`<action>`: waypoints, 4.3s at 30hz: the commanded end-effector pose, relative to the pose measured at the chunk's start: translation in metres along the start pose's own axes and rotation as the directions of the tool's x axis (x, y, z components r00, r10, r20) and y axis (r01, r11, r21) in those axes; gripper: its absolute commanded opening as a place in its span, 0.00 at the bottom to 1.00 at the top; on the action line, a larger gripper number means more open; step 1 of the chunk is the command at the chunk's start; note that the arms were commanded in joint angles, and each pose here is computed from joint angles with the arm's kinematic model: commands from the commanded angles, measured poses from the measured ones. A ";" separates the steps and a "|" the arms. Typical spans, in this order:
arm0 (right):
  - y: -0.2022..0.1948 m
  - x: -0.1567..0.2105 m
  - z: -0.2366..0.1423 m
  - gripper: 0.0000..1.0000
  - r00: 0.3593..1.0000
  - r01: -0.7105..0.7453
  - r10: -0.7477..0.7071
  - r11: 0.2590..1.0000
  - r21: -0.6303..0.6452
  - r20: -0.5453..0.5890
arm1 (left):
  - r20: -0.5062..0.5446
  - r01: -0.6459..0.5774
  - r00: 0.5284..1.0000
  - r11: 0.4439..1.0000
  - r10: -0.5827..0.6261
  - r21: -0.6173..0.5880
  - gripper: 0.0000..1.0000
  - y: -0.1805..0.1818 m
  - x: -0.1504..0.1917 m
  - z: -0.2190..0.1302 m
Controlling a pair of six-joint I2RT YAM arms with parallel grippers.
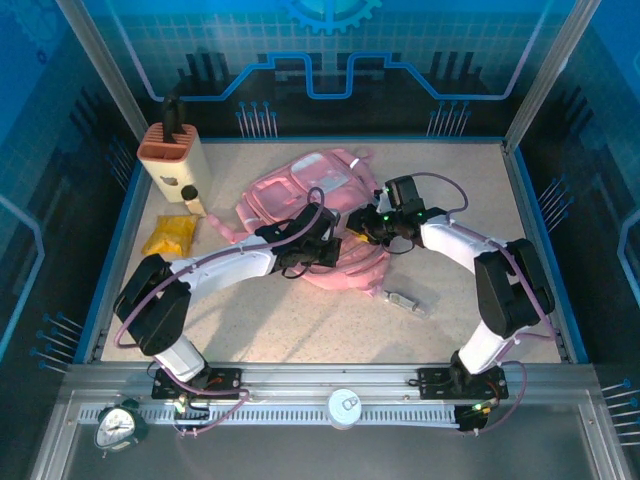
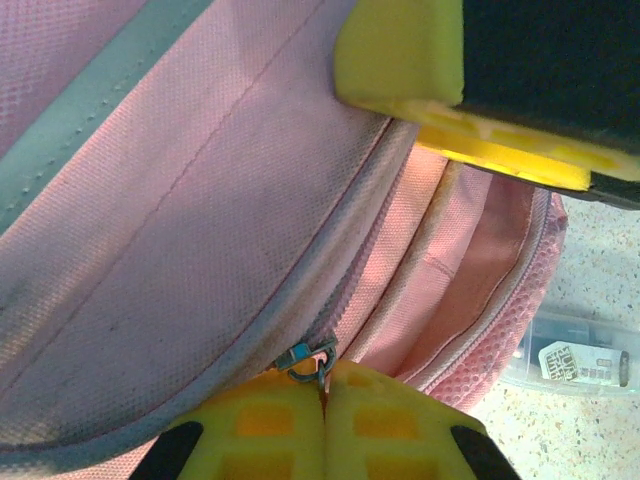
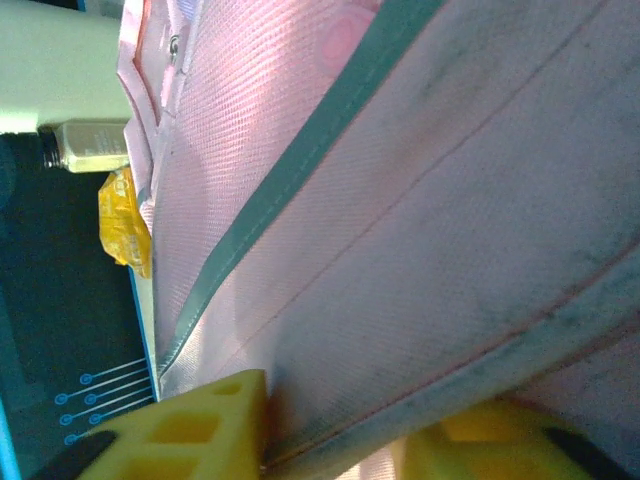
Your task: Pack the student bag
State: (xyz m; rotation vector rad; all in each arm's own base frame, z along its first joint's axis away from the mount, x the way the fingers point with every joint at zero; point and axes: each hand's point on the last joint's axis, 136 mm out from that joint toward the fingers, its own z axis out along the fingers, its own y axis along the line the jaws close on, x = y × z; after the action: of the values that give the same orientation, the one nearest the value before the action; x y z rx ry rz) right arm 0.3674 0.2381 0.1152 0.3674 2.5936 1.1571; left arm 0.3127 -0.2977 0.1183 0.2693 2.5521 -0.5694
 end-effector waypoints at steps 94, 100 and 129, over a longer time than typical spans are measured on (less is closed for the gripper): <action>-0.155 0.187 -0.075 0.77 0.882 0.455 -0.272 0.701 0.549 -0.384 | 0.125 0.307 0.943 0.951 -0.308 0.035 0.57 -0.001 0.049 -0.034; -0.170 0.179 -0.082 0.70 0.895 0.441 -0.264 0.639 0.630 -0.359 | 0.119 0.304 0.945 0.952 -0.305 0.024 0.58 0.000 0.049 -0.033; -0.145 0.151 -0.125 0.44 0.932 0.359 -0.310 0.725 0.588 -0.187 | 0.212 0.115 0.972 0.992 -0.104 -0.043 0.64 0.014 0.004 -0.074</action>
State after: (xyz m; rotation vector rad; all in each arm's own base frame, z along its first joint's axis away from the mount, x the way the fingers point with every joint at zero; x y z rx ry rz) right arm 0.1693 0.1161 0.0517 -0.0383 2.8828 0.1671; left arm 0.2718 -0.2634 0.1490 -0.0544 2.4341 -0.6109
